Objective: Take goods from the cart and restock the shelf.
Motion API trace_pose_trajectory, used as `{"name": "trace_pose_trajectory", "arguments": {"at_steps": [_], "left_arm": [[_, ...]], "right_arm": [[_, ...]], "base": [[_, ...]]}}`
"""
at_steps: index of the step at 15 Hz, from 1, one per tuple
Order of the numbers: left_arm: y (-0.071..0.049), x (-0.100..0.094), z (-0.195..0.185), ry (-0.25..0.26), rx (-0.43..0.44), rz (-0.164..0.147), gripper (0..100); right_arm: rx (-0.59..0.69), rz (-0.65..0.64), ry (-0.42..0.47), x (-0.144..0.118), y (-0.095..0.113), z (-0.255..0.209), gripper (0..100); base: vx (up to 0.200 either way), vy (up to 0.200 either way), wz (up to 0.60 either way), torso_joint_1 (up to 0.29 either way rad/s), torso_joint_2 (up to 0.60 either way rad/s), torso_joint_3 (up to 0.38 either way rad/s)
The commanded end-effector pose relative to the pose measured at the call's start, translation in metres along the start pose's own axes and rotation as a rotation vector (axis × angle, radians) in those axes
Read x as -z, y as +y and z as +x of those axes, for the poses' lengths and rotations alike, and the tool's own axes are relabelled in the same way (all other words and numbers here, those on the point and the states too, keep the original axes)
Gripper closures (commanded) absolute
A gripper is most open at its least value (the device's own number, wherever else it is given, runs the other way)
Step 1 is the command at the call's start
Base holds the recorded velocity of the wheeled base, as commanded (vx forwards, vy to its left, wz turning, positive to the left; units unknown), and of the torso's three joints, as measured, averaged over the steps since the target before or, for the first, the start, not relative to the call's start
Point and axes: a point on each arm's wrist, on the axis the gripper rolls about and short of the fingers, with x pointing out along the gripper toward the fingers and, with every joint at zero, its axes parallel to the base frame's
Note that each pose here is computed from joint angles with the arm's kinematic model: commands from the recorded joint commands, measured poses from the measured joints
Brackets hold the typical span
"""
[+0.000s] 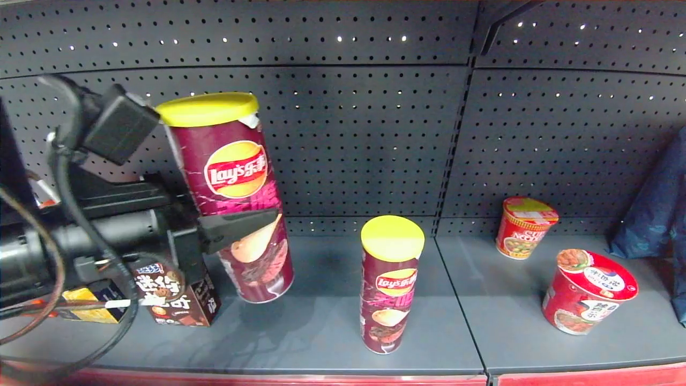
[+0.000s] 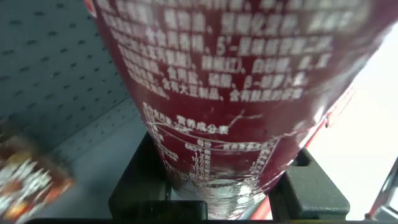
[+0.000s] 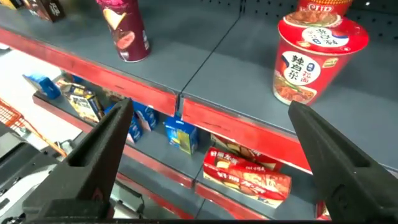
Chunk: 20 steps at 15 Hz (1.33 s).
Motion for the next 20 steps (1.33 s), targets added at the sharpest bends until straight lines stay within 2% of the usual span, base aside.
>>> {"name": "trace_pose_trajectory", "arguments": {"at_steps": [1, 2, 4, 7, 9, 14, 18, 20], "left_arm": [[0.017, 0.012, 0.044, 0.073, 0.015, -0.03, 100], [0.022, 0.018, 0.06, 0.093, 0.015, -0.028, 100], [0.03, 0.028, 0.081, 0.094, 0.025, -0.032, 100], [0.037, 0.042, 0.104, 0.084, 0.118, -0.039, 100], [0.05, 0.052, 0.122, 0.067, 0.154, -0.042, 100], [0.065, 0.058, 0.166, 0.019, 0.213, -0.015, 100], [0.073, 0.063, 0.189, 0.013, 0.221, 0.019, 100], [0.076, 0.068, 0.197, 0.015, 0.241, 0.023, 100]], "right_arm": [[0.005, -0.001, 0.004, -0.003, 0.0, 0.001, 0], [0.019, 0.002, -0.009, -0.007, 0.0, -0.001, 0], [0.054, 0.004, -0.024, -0.011, 0.001, -0.002, 0], [0.063, 0.004, -0.029, -0.013, 0.001, -0.003, 0], [0.063, 0.005, -0.026, -0.013, 0.001, -0.002, 0], [0.086, 0.006, -0.037, -0.015, 0.001, -0.004, 0], [0.116, 0.01, -0.04, -0.015, 0.002, -0.004, 0], [0.124, 0.01, -0.046, -0.014, 0.002, -0.005, 0]], "base": [[0.0, 0.0, 0.0, 0.0, 0.0, 0.0], [0.0, 0.0, 0.0, 0.0, 0.0, 0.0], [0.0, 0.0, 0.0, 0.0, 0.0, 0.0], [0.0, 0.0, 0.0, 0.0, 0.0, 0.0], [0.0, 0.0, 0.0, 0.0, 0.0, 0.0], [0.0, 0.0, 0.0, 0.0, 0.0, 0.0], [0.0, 0.0, 0.0, 0.0, 0.0, 0.0], [0.0, 0.0, 0.0, 0.0, 0.0, 0.0]]}}
